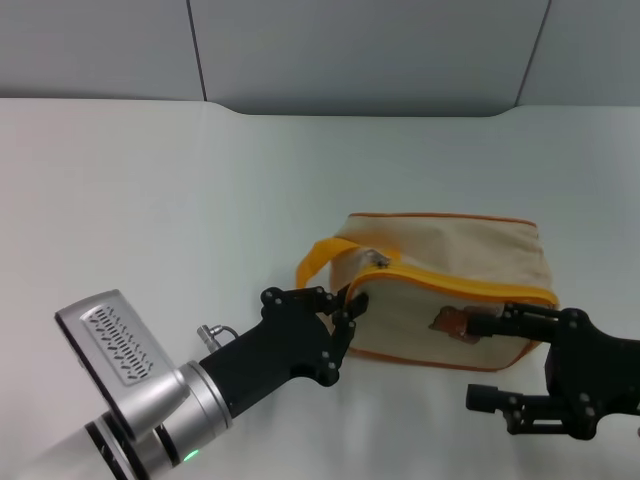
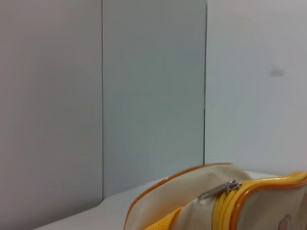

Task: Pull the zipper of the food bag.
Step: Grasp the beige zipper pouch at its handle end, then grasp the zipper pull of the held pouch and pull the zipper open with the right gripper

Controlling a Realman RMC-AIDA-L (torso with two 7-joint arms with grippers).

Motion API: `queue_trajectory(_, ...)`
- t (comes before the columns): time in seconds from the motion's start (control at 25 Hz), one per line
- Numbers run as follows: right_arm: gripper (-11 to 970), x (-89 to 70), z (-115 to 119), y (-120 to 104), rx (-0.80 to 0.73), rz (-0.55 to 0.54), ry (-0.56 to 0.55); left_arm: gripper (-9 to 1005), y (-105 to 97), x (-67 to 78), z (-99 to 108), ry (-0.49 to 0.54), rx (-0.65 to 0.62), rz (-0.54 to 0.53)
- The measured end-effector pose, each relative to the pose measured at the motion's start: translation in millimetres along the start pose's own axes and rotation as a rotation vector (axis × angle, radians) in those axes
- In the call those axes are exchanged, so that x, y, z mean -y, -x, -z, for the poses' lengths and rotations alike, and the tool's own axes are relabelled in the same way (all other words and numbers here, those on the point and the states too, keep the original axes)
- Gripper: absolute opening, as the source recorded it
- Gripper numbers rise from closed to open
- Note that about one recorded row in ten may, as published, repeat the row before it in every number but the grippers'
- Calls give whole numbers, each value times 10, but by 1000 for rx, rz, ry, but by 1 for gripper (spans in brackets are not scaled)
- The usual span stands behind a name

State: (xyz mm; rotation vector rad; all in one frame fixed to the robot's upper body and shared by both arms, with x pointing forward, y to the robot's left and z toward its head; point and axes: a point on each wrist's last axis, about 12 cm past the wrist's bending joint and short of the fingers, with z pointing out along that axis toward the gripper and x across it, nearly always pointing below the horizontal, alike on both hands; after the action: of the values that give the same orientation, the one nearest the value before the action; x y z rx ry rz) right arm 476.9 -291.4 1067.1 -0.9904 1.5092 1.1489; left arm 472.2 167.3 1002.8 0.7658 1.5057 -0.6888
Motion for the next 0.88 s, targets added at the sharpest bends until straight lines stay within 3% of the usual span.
queue_trajectory(0.32,748,-9,50,-1,24,0,-29,74,2,-7,22,-2,7,-15)
queue_trajectory(0.48,746,-17,118,16,90,25,-91,75,81,-128,151,9,90,-80)
queue_trajectory(0.64,743,-36,253,51,286,102,-294,71,190,-289,244,7,161,-154)
queue_trajectory(0.68,742,-36,253,51,286,102,-294,70,232,-351,259,0,177,-190)
queue_trajectory(0.8,740,15,192,-28,364,240,-511,68,339,-484,250,-34,206,-281)
queue_trajectory(0.88,739,31,131,-64,356,295,-550,67,359,-509,243,-38,209,-294)
